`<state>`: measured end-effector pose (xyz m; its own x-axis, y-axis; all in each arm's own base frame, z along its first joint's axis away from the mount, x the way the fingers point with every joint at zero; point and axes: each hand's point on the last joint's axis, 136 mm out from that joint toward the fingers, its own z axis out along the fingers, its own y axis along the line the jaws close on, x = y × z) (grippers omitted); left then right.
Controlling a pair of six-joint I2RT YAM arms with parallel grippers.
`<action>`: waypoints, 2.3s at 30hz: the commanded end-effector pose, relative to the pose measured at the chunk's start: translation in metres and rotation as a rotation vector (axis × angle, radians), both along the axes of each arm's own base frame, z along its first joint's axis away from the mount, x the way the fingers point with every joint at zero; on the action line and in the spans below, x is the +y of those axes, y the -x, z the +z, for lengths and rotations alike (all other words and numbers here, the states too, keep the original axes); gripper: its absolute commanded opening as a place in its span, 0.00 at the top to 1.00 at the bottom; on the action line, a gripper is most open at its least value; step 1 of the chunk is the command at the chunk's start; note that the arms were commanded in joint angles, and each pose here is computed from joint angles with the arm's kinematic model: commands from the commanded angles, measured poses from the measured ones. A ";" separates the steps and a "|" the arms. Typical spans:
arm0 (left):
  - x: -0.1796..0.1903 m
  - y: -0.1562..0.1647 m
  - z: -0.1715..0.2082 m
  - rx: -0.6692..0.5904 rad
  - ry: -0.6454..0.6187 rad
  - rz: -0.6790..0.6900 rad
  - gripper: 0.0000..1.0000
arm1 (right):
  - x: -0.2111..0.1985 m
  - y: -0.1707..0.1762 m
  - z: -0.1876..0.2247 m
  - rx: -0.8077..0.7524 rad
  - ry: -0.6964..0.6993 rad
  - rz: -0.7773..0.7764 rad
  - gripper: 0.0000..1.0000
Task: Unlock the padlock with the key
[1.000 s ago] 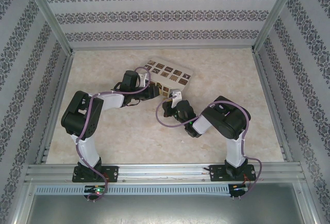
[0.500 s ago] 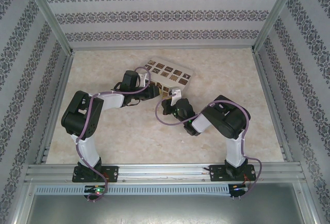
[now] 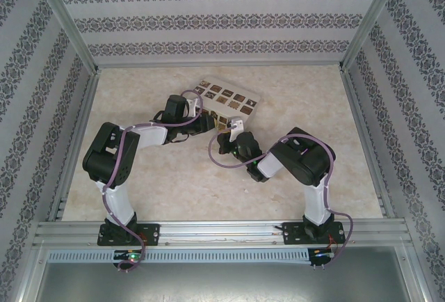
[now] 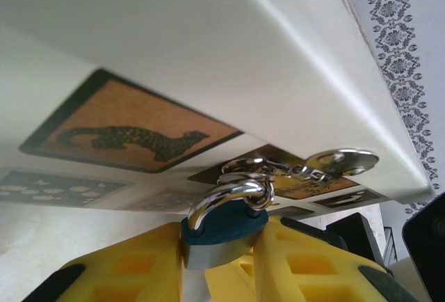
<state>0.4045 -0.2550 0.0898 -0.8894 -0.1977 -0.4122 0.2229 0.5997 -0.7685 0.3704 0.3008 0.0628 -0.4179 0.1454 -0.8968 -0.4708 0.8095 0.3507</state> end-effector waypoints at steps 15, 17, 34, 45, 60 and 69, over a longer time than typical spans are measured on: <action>-0.017 -0.002 0.010 -0.033 0.045 -0.052 0.72 | 0.015 -0.020 0.040 -0.110 -0.145 0.013 1.00; -0.017 -0.001 0.008 -0.031 0.044 -0.055 0.72 | 0.014 -0.021 0.042 -0.110 -0.163 0.013 1.00; -0.022 0.001 0.001 -0.013 0.044 -0.074 0.72 | 0.018 -0.036 0.049 -0.093 -0.235 0.058 1.00; -0.023 0.000 0.002 -0.015 0.061 -0.068 0.72 | 0.019 -0.045 0.049 -0.089 -0.243 0.061 1.00; 0.000 -0.006 0.005 -0.028 0.057 0.033 0.55 | 0.012 -0.026 -0.013 0.035 -0.174 0.029 1.00; 0.039 -0.012 0.006 -0.029 0.078 0.194 0.44 | 0.014 -0.014 -0.031 0.087 -0.154 0.033 1.00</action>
